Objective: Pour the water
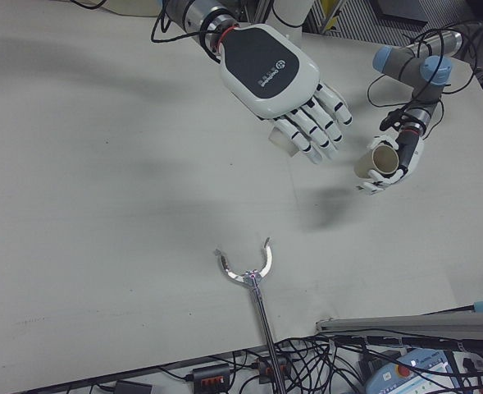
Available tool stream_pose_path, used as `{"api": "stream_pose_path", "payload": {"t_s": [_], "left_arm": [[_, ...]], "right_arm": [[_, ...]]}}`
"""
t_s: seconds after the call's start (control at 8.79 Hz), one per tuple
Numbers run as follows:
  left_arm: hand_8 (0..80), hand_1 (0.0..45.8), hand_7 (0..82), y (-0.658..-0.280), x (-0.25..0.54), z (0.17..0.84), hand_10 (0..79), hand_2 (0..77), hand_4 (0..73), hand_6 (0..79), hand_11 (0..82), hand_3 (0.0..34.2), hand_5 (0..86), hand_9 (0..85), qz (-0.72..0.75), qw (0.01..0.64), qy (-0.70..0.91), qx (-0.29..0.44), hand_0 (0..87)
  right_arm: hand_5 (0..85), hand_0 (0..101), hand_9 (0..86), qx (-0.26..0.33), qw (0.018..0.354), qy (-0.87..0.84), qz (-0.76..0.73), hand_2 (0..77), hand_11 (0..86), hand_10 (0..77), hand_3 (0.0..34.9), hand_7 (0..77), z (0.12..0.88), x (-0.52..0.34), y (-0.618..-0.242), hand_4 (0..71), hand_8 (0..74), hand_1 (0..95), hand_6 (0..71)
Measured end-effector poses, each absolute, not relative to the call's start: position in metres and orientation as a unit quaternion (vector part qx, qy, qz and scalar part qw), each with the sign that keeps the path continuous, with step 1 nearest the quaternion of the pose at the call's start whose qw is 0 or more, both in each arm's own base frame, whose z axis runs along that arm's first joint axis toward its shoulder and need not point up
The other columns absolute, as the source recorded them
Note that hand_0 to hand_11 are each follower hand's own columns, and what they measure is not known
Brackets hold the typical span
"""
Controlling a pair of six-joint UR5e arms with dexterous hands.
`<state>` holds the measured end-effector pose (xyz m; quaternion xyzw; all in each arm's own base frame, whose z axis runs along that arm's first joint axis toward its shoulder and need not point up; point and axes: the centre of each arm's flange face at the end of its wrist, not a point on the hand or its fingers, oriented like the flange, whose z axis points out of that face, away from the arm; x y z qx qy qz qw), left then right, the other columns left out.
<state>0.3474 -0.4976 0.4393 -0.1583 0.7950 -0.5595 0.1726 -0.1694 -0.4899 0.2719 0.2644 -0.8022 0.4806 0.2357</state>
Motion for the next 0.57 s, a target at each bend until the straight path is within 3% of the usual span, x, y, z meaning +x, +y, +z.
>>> {"api": "stream_pose_path", "payload": {"t_s": [0.23, 0.34, 0.57], "left_arm": [[16.9, 16.9, 31.6, -0.497, 0.273, 0.518, 16.9, 45.8, 22.9, 22.9, 26.2, 0.0, 45.3, 26.2, -0.584, 0.155, 0.785, -0.136, 45.2], [18.0, 16.9, 31.6, -0.494, 0.238, 0.549, 16.9, 45.8, 22.9, 23.5, 27.3, 0.0, 45.3, 26.7, -0.591, 0.151, 0.783, -0.124, 45.1], [18.0, 16.9, 31.1, -0.486, 0.177, 0.608, 17.4, 45.8, 22.9, 23.5, 27.3, 0.0, 45.3, 26.7, -0.600, 0.146, 0.780, -0.102, 45.1]], "right_arm": [[34.9, 46, 26.7, 0.229, 0.210, -0.794, 0.522, 59.5, 25.6, 16.4, 0.0, 29.5, 0.308, -0.144, -0.491, 8.2, 16.9, 22.9, 22.4], [30.5, 44, 28.4, 0.204, 0.202, -0.787, 0.546, 55.1, 28.4, 19.1, 0.0, 28.4, 0.333, -0.139, -0.493, 6.5, 19.1, 20.7, 21.3], [28.9, 44, 29.5, 0.146, 0.182, -0.767, 0.598, 53.5, 30.0, 20.2, 0.0, 26.7, 0.395, -0.141, -0.504, 5.4, 19.1, 20.2, 19.6]]}}
